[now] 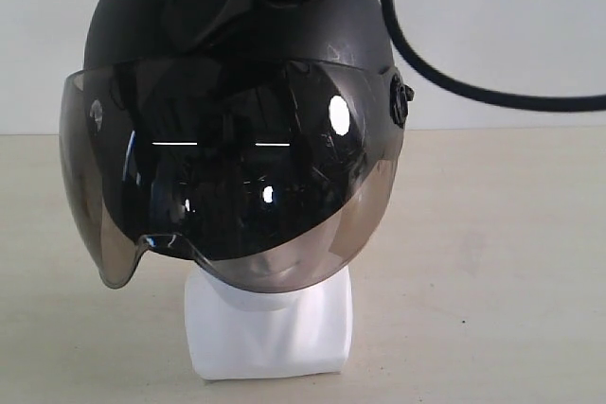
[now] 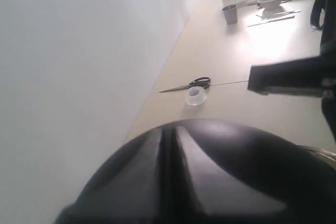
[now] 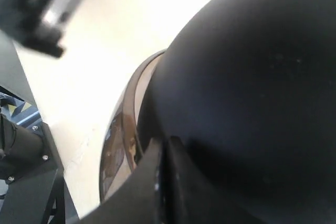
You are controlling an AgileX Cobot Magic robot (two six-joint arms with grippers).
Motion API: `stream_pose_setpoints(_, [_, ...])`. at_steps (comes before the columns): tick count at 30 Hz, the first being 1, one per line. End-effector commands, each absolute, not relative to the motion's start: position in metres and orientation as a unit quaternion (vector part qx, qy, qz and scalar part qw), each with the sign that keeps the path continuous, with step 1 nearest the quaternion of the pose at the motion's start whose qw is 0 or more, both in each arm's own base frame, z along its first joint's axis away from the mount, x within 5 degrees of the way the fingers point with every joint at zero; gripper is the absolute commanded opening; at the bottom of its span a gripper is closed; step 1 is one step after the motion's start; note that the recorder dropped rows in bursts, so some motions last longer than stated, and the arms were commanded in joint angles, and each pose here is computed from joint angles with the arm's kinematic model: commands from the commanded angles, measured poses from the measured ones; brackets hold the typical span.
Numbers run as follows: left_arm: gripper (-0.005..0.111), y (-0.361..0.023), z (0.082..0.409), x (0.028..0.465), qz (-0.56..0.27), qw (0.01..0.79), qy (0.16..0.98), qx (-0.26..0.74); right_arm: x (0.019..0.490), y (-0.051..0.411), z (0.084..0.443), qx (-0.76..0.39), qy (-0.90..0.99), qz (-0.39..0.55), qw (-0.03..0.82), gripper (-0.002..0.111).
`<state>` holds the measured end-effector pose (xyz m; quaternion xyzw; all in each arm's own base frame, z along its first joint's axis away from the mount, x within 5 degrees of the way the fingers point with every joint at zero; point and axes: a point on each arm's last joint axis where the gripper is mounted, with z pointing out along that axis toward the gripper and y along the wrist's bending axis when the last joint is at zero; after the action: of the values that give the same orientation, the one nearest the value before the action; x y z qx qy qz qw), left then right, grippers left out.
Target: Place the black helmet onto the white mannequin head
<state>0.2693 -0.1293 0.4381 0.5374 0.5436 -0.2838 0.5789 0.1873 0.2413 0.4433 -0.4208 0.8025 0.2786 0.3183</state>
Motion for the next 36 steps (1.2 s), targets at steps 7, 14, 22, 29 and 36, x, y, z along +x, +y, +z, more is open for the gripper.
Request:
stream_pose_setpoints(7, [0.004,-0.12,0.414,0.305,-0.374,0.605,0.501,0.493,0.183,0.235,0.445,-0.422,0.808,0.27,0.311,0.0])
stream_pose_setpoints(14, [0.004,-0.124,0.399,0.316,-0.377,0.592,0.51,0.498,0.183,0.236,0.445,-0.42,0.806,0.274,0.313,0.0])
stream_pose_setpoints(22, [0.004,-0.138,0.394,0.311,-0.378,0.579,0.5,0.522,0.183,0.237,0.446,-0.417,0.804,0.282,0.316,0.0])
stream_pose_setpoints(29, [0.004,-0.146,0.39,0.31,-0.384,0.568,0.497,0.531,0.182,0.237,0.446,-0.417,0.804,0.283,0.315,0.0])
stream_pose_setpoints(36, [0.004,-0.146,0.385,0.314,-0.386,0.562,0.504,0.53,0.181,0.237,0.445,-0.421,0.807,0.282,0.305,0.0])
